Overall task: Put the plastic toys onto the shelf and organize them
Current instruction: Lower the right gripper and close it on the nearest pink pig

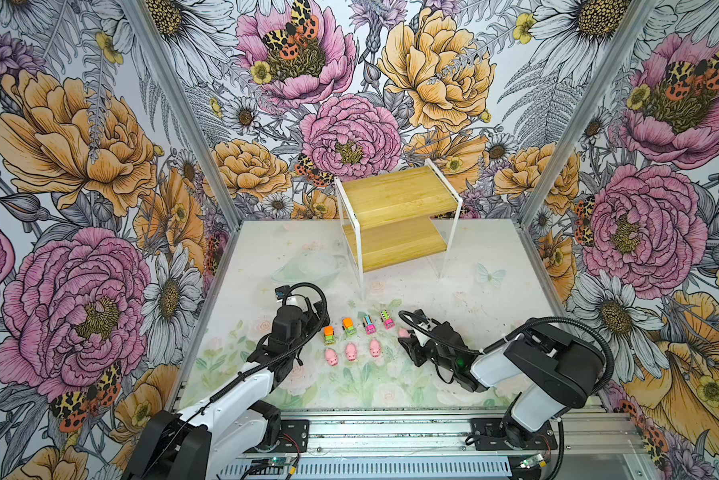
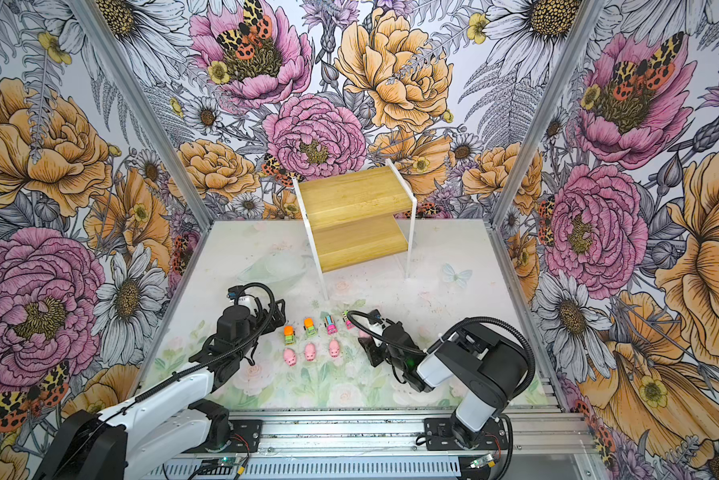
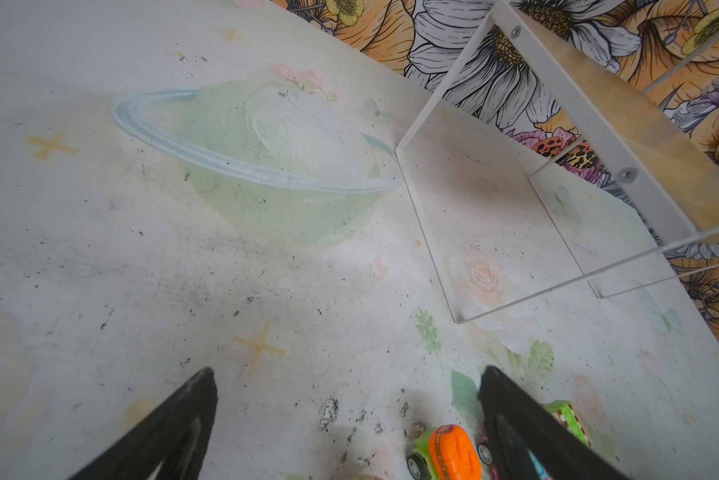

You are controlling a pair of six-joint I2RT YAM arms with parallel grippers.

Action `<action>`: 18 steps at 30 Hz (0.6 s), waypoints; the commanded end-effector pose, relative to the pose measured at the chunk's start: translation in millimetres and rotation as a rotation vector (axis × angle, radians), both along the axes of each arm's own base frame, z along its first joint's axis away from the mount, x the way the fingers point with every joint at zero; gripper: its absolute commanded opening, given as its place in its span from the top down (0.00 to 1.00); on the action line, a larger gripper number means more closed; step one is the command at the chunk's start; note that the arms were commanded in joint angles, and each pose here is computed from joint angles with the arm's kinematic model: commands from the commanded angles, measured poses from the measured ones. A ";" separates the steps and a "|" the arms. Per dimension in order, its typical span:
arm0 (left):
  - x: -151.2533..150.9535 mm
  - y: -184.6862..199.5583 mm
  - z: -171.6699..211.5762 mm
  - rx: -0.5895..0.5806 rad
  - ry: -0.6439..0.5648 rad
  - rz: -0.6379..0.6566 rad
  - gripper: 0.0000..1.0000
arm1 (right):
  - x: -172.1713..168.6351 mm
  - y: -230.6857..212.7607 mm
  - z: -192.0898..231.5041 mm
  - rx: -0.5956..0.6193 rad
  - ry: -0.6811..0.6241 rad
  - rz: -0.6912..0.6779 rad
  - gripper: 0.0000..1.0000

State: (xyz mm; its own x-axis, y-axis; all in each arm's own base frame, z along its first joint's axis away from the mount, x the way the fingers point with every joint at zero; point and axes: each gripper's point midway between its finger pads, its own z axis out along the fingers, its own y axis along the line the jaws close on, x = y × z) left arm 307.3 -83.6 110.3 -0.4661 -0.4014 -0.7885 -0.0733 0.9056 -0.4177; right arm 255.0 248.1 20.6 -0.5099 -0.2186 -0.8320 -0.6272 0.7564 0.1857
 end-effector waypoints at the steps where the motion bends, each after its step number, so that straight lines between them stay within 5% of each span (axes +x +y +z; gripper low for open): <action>1: 3.2 -2.6 4.3 -0.006 0.004 -0.014 0.01 | 3.2 5.9 14.8 0.036 -0.021 0.022 0.63; 18: 5.5 -4.2 5.0 -0.006 0.016 -0.016 0.01 | 6.7 1.5 30.4 0.088 -0.023 0.027 0.70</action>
